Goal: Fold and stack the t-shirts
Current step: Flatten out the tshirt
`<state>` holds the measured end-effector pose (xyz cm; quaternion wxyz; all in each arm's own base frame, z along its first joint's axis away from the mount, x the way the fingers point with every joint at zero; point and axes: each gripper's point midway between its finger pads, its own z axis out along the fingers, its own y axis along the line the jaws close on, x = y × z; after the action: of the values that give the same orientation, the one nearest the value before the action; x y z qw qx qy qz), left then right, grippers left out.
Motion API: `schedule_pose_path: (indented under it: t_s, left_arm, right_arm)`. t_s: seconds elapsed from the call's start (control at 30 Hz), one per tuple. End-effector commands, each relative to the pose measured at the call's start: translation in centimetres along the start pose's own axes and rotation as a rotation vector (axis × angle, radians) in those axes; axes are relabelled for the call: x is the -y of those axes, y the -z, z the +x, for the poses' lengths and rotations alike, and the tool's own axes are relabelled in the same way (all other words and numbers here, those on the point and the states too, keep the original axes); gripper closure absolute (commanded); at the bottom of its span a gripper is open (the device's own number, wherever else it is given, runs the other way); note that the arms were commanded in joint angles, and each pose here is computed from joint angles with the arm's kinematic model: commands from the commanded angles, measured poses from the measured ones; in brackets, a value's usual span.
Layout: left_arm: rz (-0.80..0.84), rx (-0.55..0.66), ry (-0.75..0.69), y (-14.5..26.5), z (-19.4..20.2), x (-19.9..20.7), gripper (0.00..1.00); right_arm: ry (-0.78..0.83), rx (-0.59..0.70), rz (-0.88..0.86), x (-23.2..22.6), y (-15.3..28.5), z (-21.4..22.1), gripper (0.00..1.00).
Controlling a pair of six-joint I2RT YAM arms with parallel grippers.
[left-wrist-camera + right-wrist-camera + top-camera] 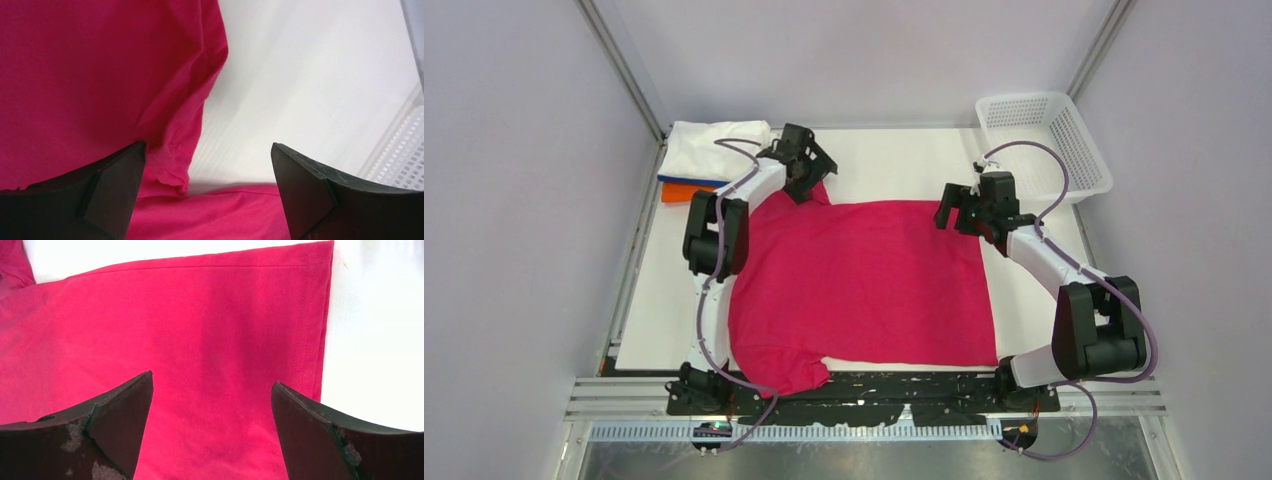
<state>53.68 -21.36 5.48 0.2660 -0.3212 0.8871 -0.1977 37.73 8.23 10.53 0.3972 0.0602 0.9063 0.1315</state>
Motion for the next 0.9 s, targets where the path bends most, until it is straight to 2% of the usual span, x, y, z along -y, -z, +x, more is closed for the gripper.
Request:
schedule_pose_path:
  t_s: [0.0, 0.2, 0.37, 0.47, 0.57, 0.7, 0.73, 0.77, 0.87]
  left_arm:
    - [0.149, -0.007, 0.035, 0.8, 0.2, 4.4, 0.0]
    - [0.293, -0.009, 0.035, 0.0, 2.2, 9.6, 0.0]
    - [0.381, -0.014, -0.026, -0.5, 2.7, 13.9, 0.0]
    - [0.417, -0.011, -0.09, 1.0, 2.3, 15.3, 0.0]
    - [0.414, 0.015, -0.208, 4.6, 1.6, 15.3, 0.0]
    - [0.334, 0.032, -0.415, 11.0, 1.2, 12.3, 0.0]
    - [0.257, 0.019, -0.458, 11.7, 1.7, 9.6, 0.0]
    - [0.216, 0.047, -0.497, 14.1, 1.3, 7.9, 0.0]
    - [0.003, 0.137, -0.576, 17.1, 0.3, 0.4, 0.0]
  right_arm:
    - [0.012, 0.086, 0.003, -0.2, 1.1, -2.8, 0.05]
    - [0.01, 0.086, -0.003, -0.3, 1.2, -2.8, 0.05]
    - [0.012, 0.091, -0.002, -0.2, 1.4, -2.8, 0.05]
    - [0.013, 0.089, -0.009, -0.2, 1.4, -2.7, 0.04]
    - [0.008, 0.079, -0.019, -0.4, 1.3, -2.4, 0.05]
    - [-0.012, 0.06, -0.035, -0.6, 1.2, -1.7, 0.05]
    - [-0.015, 0.051, -0.036, -0.6, 1.3, -1.5, 0.04]
    - [-0.018, 0.041, -0.038, -0.7, 1.3, -1.1, 0.05]
    - [-0.026, 0.009, -0.023, -0.5, 1.5, 0.2, 0.04]
